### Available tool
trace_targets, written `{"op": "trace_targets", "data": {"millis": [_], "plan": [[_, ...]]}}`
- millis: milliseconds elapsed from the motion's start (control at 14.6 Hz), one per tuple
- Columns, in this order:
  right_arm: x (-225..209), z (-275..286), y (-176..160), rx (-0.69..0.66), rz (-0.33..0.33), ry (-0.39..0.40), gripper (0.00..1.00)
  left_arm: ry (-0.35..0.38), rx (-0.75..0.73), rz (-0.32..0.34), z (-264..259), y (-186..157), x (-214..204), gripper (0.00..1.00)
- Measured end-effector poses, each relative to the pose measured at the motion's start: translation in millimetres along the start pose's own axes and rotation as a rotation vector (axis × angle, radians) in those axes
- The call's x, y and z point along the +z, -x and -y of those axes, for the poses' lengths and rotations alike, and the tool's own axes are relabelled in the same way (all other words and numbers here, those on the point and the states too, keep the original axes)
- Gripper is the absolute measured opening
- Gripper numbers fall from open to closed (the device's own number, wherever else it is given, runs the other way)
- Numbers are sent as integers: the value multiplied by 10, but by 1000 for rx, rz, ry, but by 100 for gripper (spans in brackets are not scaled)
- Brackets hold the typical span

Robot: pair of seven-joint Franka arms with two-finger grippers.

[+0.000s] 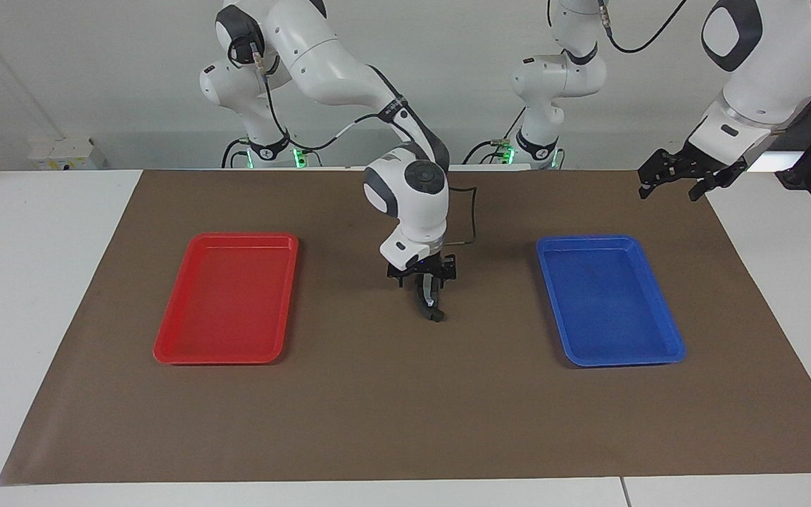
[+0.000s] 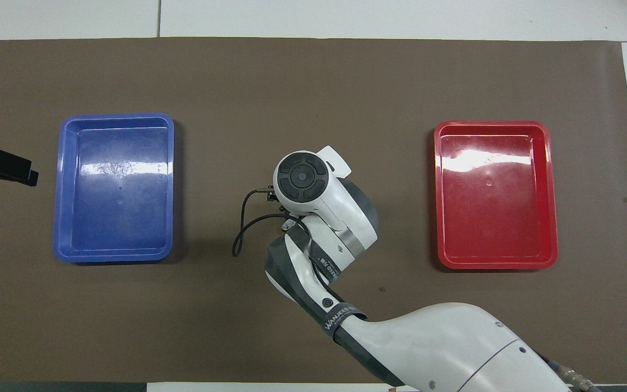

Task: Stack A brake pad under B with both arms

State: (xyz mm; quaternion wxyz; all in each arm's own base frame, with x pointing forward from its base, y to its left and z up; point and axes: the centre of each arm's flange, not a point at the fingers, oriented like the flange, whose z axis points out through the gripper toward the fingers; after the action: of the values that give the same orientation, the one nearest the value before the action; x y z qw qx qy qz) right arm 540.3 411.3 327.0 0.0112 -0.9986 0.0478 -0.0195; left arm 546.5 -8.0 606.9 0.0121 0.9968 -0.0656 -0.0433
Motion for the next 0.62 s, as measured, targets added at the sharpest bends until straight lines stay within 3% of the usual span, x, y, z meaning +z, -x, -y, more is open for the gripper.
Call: {"op": "trace_targets", "data": {"millis": [206, 618], "plan": [[-617, -388, -284, 49, -61, -24, 100, 0, 0, 0, 0, 0, 0, 100], [-1671, -2164, -1003, 53, -134, 31, 100, 0, 0, 0, 0, 0, 0, 100]]}}
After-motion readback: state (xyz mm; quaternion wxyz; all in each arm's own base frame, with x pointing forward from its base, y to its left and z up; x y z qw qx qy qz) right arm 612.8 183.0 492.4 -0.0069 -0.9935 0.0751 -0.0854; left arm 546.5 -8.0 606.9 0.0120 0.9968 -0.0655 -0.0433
